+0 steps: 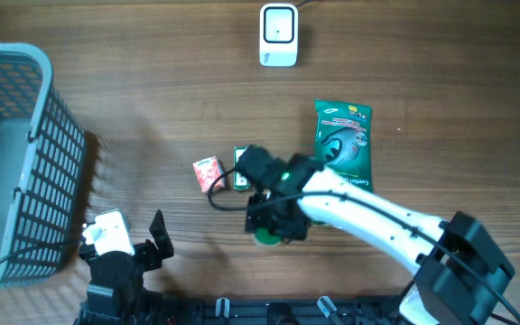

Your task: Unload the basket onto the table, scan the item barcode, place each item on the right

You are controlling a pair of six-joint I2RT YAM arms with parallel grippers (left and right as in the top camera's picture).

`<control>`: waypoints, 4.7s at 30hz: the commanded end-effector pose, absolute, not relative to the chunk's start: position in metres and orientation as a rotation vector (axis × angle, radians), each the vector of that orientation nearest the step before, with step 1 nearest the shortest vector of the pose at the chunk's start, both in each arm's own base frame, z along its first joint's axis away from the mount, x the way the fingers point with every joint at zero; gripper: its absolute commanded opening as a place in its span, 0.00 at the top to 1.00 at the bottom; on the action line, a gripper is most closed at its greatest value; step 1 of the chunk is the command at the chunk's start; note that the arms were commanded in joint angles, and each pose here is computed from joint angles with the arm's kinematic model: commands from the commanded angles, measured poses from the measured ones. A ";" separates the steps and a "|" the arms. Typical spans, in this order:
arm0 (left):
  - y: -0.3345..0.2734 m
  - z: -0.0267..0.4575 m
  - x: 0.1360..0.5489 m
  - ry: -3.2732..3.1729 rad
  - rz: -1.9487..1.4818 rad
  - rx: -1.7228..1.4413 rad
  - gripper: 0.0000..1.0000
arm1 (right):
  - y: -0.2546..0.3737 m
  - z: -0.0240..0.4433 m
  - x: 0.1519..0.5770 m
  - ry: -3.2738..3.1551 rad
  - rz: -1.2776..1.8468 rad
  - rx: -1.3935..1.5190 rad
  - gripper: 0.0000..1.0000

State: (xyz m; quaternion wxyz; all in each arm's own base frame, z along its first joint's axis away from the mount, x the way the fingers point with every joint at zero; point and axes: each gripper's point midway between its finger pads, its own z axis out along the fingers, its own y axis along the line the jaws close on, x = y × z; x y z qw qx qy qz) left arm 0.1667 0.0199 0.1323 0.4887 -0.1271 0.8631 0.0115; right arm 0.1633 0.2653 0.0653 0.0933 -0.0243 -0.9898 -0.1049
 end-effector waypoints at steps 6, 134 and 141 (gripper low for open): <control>0.022 0.131 0.167 2.093 0.032 -0.326 0.00 | 0.215 0.084 0.245 -3.151 -0.128 0.583 0.00; 0.022 0.131 0.167 2.093 0.032 -0.326 0.00 | 0.268 0.107 0.429 -3.612 -0.833 0.363 0.00; 0.022 0.131 0.167 2.093 0.032 -0.326 0.00 | 0.255 0.034 0.431 -3.566 -0.580 0.299 0.01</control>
